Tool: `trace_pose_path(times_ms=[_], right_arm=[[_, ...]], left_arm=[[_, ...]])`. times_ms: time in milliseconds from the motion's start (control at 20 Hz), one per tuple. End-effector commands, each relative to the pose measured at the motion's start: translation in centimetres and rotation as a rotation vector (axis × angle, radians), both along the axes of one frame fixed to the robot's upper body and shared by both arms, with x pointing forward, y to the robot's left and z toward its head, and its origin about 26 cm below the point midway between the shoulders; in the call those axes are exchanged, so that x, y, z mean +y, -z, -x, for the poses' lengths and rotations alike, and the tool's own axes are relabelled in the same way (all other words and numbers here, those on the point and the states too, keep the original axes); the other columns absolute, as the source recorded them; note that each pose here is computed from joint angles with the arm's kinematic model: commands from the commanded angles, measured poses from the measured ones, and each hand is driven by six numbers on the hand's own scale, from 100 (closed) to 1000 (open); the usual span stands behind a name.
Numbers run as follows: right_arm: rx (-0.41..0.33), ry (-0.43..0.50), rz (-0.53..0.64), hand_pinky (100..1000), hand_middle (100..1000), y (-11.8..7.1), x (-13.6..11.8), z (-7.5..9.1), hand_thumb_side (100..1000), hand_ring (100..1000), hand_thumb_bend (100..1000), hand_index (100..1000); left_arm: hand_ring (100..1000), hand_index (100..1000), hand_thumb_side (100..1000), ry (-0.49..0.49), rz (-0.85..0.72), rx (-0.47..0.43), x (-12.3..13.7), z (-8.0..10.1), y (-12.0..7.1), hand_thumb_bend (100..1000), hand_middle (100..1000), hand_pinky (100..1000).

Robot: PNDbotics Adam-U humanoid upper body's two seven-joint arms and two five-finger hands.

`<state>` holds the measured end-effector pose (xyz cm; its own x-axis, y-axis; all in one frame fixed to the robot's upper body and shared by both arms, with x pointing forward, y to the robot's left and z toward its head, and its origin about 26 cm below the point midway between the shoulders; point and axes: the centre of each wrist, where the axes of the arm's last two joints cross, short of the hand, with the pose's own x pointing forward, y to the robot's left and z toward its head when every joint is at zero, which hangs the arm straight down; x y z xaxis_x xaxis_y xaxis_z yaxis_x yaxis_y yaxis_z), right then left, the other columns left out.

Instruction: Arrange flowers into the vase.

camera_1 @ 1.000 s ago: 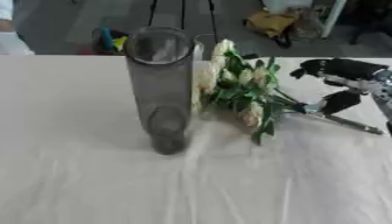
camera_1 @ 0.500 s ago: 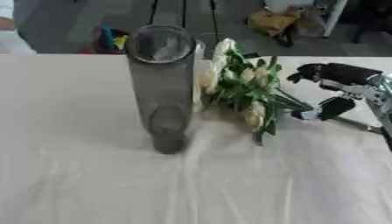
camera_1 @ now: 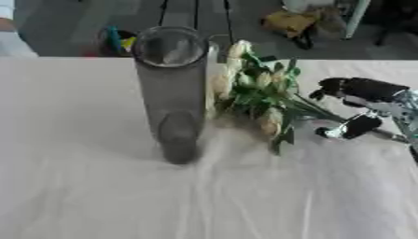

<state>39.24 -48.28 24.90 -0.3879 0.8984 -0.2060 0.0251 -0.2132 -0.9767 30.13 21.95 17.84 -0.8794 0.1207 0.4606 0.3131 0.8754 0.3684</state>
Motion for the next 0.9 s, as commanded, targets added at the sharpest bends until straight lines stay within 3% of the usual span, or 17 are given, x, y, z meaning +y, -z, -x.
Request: trace_pose_path(times_ms=[50,400,900], right_arm=[[-0.054,0.028,0.048,677,723,-2.5,-0.9,0.9,521,1000,350,899],[-0.081,0.049,0.044,664,703,-2.1,-0.9,0.8,533,1000,307,892],[-0.093,0.064,0.071,617,644,-1.4,-0.8,0.6,500,1000,338,852]], left_arm=[[585,784,973,0.012,-0.010,-0.028,-0.3,0.2,-0.7,100,815,432],[586,782,977,0.011,-0.016,-0.032,-0.3,0.2,-0.7,100,817,431],[587,778,980,0.009,-0.028,-0.040,-0.4,0.2,-0.8,100,818,430]])
